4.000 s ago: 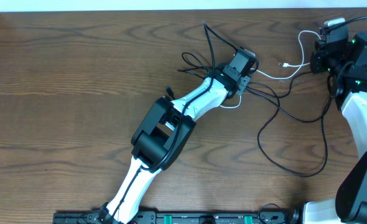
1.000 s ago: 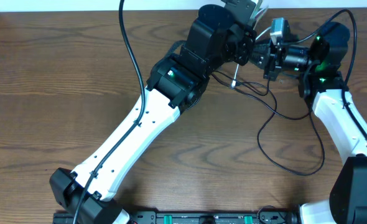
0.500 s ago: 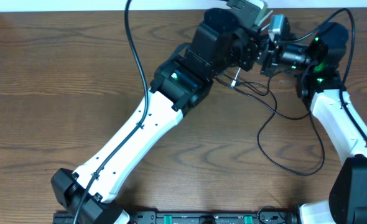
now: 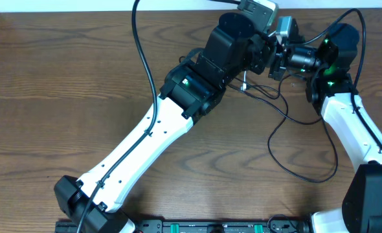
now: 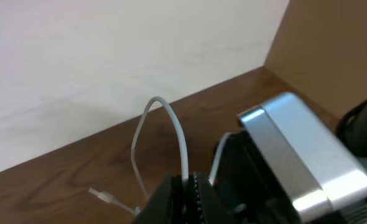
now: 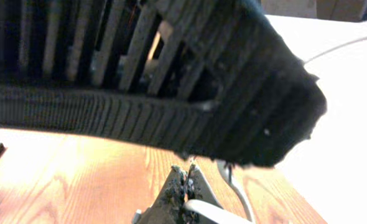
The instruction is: Untangle cables
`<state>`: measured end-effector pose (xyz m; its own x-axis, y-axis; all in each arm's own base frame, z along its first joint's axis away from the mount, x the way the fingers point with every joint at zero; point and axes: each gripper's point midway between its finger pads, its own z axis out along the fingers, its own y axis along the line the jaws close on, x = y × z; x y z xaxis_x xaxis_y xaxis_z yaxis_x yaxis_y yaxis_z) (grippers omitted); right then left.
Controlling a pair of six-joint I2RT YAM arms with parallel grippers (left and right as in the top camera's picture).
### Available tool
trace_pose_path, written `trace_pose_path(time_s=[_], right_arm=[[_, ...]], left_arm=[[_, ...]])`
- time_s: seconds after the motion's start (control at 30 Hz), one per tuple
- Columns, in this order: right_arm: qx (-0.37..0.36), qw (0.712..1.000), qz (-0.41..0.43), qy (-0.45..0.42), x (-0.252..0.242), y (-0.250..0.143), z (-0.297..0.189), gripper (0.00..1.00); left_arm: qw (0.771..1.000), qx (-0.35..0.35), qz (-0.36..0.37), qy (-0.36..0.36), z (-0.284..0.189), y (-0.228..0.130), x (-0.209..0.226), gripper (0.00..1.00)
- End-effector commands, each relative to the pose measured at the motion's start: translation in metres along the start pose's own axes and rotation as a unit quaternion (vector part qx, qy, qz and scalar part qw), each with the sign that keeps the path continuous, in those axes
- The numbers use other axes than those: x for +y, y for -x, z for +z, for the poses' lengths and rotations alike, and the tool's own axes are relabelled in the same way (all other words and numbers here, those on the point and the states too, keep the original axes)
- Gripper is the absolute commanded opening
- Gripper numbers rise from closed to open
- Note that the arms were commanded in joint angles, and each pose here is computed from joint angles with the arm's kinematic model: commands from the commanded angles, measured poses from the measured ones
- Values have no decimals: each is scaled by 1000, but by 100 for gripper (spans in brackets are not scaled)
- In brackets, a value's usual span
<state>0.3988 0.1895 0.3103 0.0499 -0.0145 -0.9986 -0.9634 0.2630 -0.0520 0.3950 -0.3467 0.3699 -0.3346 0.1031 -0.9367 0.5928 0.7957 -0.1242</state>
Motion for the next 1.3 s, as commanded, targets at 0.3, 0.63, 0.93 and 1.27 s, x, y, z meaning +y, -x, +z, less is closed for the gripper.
trace_pose_path(time_s=[0.3, 0.63, 0.93, 1.27], right_arm=[[-4, 1000, -14, 1, 1, 10, -1, 1], [-4, 1000, -13, 1, 1, 10, -1, 26], [-4, 1000, -13, 0, 0, 10, -1, 23], [-4, 1000, -13, -9, -3, 10, -1, 22]], left_arm=[[999, -9, -2, -31, -8, 9, -13, 8], [999, -9, -2, -31, -8, 9, -13, 8], [999, -19, -7, 37, -8, 14, 19, 8], [994, -28, -29, 102, -11, 16, 47, 8]])
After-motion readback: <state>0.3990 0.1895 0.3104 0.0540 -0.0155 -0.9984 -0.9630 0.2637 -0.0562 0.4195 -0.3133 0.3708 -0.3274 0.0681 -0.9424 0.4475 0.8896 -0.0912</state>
